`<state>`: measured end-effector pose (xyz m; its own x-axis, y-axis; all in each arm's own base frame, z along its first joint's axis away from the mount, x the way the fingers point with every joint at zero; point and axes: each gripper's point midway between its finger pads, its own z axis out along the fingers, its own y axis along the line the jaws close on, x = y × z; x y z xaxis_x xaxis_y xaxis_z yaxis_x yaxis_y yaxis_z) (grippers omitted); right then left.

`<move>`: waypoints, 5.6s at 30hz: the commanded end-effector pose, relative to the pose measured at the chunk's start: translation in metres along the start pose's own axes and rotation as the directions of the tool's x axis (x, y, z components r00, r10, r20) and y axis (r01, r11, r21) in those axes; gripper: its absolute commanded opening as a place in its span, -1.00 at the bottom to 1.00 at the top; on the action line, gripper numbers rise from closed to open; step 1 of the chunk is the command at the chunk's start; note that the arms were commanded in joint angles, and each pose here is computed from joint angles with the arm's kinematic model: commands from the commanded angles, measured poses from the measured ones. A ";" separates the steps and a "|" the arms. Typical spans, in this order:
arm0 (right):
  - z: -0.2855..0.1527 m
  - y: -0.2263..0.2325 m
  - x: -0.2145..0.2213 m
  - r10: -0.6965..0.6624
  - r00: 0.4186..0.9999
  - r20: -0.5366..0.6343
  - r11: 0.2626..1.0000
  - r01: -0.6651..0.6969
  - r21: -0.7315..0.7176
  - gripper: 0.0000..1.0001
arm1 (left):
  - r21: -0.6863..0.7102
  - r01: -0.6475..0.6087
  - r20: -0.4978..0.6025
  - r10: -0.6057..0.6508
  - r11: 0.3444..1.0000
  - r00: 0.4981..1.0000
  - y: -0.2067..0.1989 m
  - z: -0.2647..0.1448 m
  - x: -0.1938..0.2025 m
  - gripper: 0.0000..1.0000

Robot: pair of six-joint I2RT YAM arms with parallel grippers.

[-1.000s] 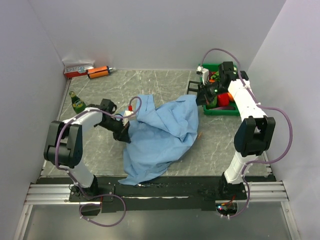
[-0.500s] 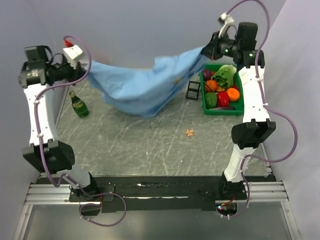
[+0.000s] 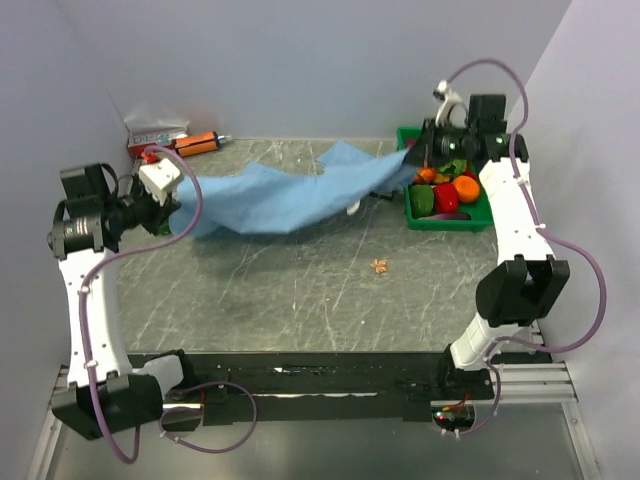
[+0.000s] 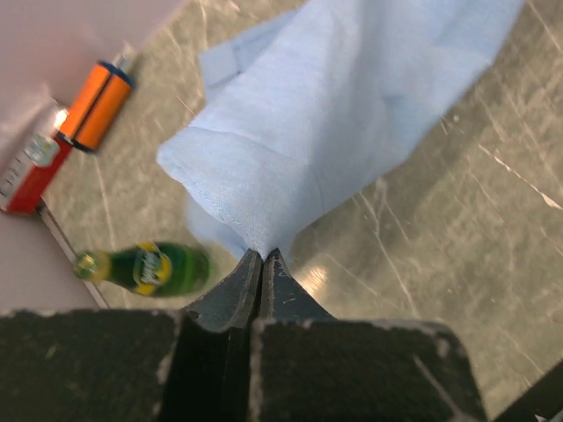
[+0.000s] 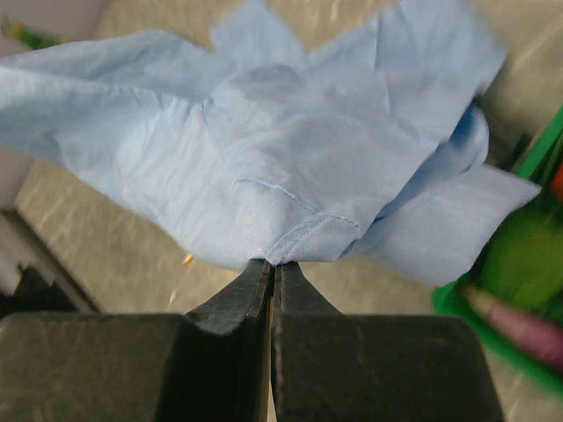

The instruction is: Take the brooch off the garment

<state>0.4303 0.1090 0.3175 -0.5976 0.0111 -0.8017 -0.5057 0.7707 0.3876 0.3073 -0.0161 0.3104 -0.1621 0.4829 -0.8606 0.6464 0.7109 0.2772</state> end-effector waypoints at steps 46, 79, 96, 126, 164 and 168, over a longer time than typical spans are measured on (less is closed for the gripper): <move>-0.204 0.136 -0.133 -0.429 0.720 0.545 0.898 0.402 0.176 -1.00 | -0.580 -0.089 0.512 0.447 0.810 0.734 0.068 -0.160 -0.272 -0.99; 0.074 -0.069 0.049 -0.120 0.983 -0.142 0.988 0.133 0.082 -1.00 | -0.178 0.230 0.058 -0.223 0.957 0.973 0.095 0.142 0.056 -0.98; 0.086 -0.056 0.038 -0.289 0.947 -0.140 0.951 0.301 0.071 0.32 | -0.243 0.280 0.130 -0.255 0.929 0.958 0.114 0.141 0.015 0.04; 0.021 -0.018 0.338 -0.577 0.478 -0.662 0.813 0.414 -0.410 -0.22 | 0.270 0.153 -0.586 0.037 0.951 0.809 -0.132 0.098 0.276 -0.33; 0.165 0.031 0.166 -0.566 0.781 -0.262 0.786 0.416 -0.458 -0.16 | 0.513 0.399 -0.136 -0.387 0.760 0.912 -0.109 0.214 0.025 -0.05; 0.175 0.030 0.172 -0.568 0.779 -0.267 0.783 0.410 -0.468 -0.16 | 0.516 0.396 -0.142 -0.380 0.760 0.914 -0.109 0.216 0.026 -0.05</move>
<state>0.4090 0.2300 0.1016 -0.3866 -0.6205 -0.6823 -0.9170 0.3378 0.2123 0.3842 -0.1852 0.1462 -0.5343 0.2701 -0.8010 0.7908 0.4946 -0.3607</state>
